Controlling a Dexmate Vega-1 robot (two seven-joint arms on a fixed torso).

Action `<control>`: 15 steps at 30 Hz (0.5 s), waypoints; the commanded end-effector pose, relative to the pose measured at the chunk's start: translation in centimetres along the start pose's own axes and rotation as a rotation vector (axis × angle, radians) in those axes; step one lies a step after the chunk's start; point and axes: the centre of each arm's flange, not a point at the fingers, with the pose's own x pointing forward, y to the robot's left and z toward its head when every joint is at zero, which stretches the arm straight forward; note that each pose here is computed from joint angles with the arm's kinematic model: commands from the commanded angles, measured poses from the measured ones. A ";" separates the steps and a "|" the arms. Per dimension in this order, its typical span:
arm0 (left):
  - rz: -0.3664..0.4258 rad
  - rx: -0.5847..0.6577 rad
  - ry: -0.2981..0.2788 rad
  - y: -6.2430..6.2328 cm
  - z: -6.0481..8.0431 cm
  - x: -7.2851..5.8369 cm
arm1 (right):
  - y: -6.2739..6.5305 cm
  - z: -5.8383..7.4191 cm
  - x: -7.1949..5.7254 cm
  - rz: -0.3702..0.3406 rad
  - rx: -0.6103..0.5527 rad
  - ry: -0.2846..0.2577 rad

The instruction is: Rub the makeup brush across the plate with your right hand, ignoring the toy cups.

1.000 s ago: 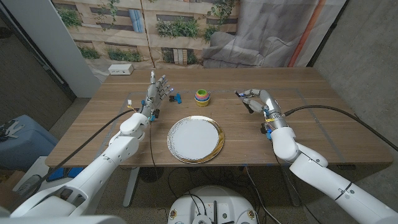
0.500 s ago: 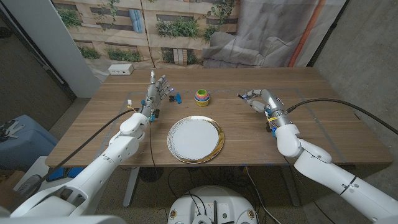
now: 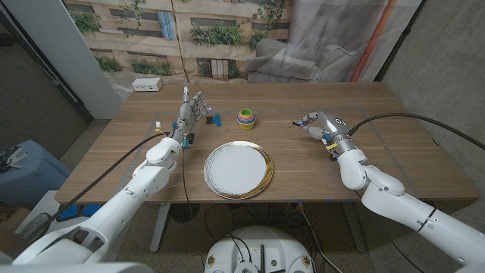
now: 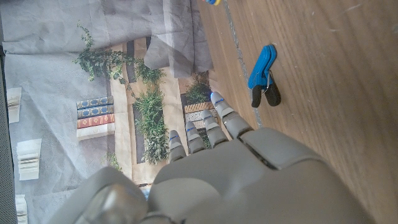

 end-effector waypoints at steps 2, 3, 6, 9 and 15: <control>0.001 0.000 0.000 0.0 0.0 0.0 | 1.2 -0.2 0.3 0.074 -0.201 -0.039; -0.001 0.000 0.000 0.0 0.0 0.0 | 1.3 -0.2 0.3 0.075 -0.204 -0.038; 0.001 0.000 0.000 0.0 0.0 0.0 | 1.8 0.0 0.4 0.084 -0.239 -0.048; 0.001 0.000 0.000 0.0 0.0 0.0 | 2.3 0.1 0.5 0.098 -0.258 -0.051; -0.001 0.000 0.000 0.0 0.0 0.0 | 3.2 0.4 0.9 0.120 -0.291 -0.040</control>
